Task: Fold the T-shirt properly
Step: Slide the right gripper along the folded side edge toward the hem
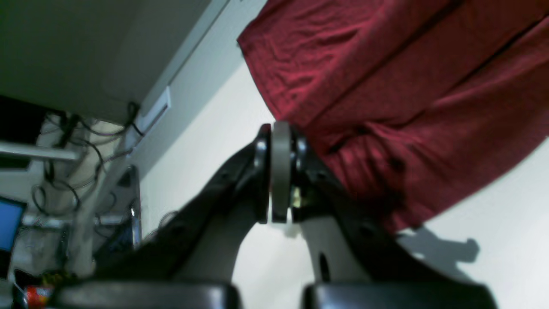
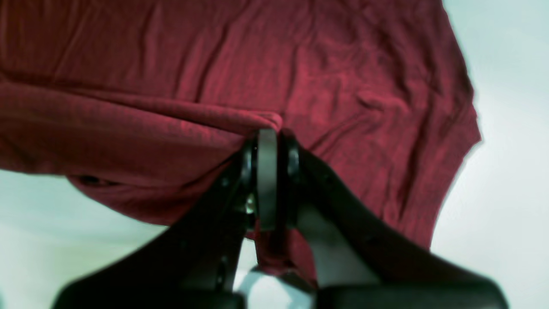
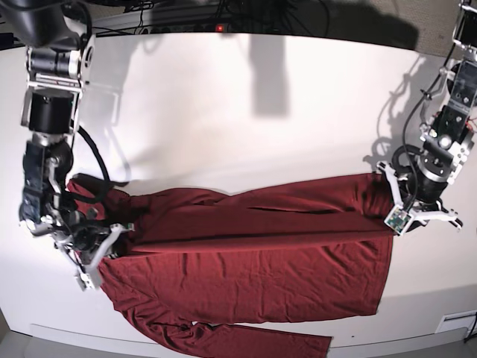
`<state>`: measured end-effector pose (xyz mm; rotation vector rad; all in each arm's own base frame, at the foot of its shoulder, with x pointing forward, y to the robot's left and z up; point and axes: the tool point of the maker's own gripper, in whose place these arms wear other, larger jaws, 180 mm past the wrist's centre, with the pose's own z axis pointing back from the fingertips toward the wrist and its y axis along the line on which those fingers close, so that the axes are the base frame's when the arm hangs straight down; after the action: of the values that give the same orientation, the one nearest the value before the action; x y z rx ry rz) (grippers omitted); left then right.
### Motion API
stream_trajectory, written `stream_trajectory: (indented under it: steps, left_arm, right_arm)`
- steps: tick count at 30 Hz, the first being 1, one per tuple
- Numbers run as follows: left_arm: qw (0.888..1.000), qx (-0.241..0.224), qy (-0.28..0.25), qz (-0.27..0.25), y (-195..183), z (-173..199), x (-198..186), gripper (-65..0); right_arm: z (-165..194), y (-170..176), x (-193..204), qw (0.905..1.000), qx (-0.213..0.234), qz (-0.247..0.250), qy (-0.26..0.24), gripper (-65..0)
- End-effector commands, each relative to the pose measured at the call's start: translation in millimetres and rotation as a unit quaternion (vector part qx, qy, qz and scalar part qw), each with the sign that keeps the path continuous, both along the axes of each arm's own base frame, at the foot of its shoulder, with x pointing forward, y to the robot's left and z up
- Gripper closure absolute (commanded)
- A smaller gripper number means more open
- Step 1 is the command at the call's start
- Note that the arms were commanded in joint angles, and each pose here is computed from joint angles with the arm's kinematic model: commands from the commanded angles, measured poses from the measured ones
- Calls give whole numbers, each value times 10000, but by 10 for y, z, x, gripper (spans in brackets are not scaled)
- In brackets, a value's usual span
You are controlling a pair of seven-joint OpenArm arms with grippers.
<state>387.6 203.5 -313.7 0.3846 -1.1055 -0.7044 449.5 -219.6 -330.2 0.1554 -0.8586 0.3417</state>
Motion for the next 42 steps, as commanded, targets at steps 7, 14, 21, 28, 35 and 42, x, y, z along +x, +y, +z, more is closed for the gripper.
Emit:
stream_trajectory:
  steps: [7,14,21,28,35,42]
  left_arm:
    - [9996,134,-36,243,245,-42,115,0]
    - [9997,95,-154,174,216,13,150,0]
    - [9997,71,-205,129,198,29,156,0]
    - [9997,102,-81,207,269,-74,141,0]
    - [9995,210,-51,231,318,-76,136,0]
    - [9998,-84,-154,115,216,-67,152,0]
  right_arm:
    - [301,138,341,9975,-503,366,-325,0]
    - [377,36,510,9983,-480,146,-309,0]
    - [109,-82,535,9995,-294,-64,-9,0]
    - [57,-31,529,9995,-297,-31,46,0]
    - [49,-19,516,9995,-304,30,74,0]
    - [64,-11,528,9996,-282,30,24,0]
